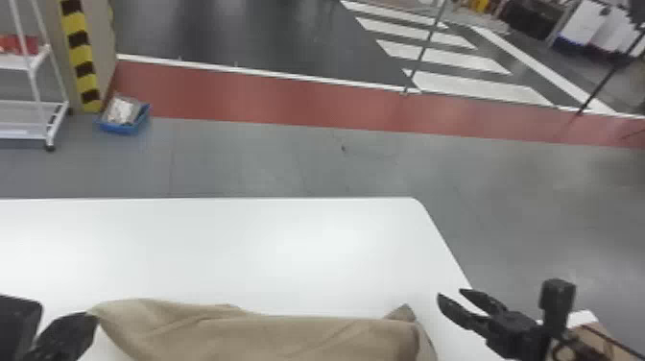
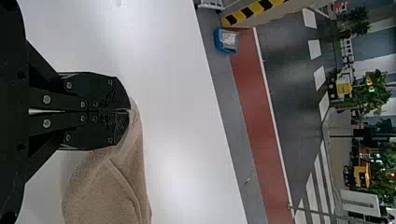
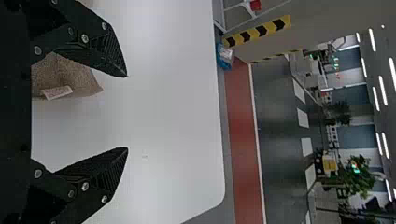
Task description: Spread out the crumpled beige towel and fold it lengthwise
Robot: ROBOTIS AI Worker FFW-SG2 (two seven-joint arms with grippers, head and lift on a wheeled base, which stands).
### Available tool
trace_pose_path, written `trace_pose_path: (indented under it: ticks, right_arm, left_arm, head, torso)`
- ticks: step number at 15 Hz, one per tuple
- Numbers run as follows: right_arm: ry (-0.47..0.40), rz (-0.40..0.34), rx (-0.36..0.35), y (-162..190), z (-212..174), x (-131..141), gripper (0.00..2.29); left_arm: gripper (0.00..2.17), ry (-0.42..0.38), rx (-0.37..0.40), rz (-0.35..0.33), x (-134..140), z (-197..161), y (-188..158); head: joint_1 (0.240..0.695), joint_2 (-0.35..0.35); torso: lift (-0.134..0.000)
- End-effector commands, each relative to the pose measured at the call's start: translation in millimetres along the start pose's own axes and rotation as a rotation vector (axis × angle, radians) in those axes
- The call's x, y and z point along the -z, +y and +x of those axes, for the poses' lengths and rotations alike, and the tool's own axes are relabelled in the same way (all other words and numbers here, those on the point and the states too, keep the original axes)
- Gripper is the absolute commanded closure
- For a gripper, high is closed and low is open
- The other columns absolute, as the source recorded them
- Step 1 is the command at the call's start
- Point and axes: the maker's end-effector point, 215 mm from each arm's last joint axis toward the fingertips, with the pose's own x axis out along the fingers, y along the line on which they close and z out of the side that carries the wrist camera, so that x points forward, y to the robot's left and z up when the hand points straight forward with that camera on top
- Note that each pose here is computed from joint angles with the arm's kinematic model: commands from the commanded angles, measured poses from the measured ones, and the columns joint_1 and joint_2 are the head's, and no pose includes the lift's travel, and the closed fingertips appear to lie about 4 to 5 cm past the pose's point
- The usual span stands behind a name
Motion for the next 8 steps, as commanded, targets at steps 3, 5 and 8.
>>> trace_pose_path:
  ticks: [3, 5, 8]
  right_arm:
    - [0.111, -0.138, -0.108, 22, 44, 27, 0.41]
    - [0.142, -0.193, -0.131, 28, 53, 39, 0.41]
    - [0.184, -0.229, -0.144, 30, 63, 52, 0.41]
  left_arm:
    - [2.07, -0.001, 0.000, 0.001, -1, 2, 3]
    - [2.07, -0.001, 0.001, 0.002, -1, 5, 4]
    - [2.07, -0.003, 0.007, 0.005, -3, 8, 1]
  head:
    - [0.695, -0.350]
    - [0.695, -0.350]
    - [0.695, -0.350]
  torso:
    - [0.000]
    - [0.000]
    - [0.000]
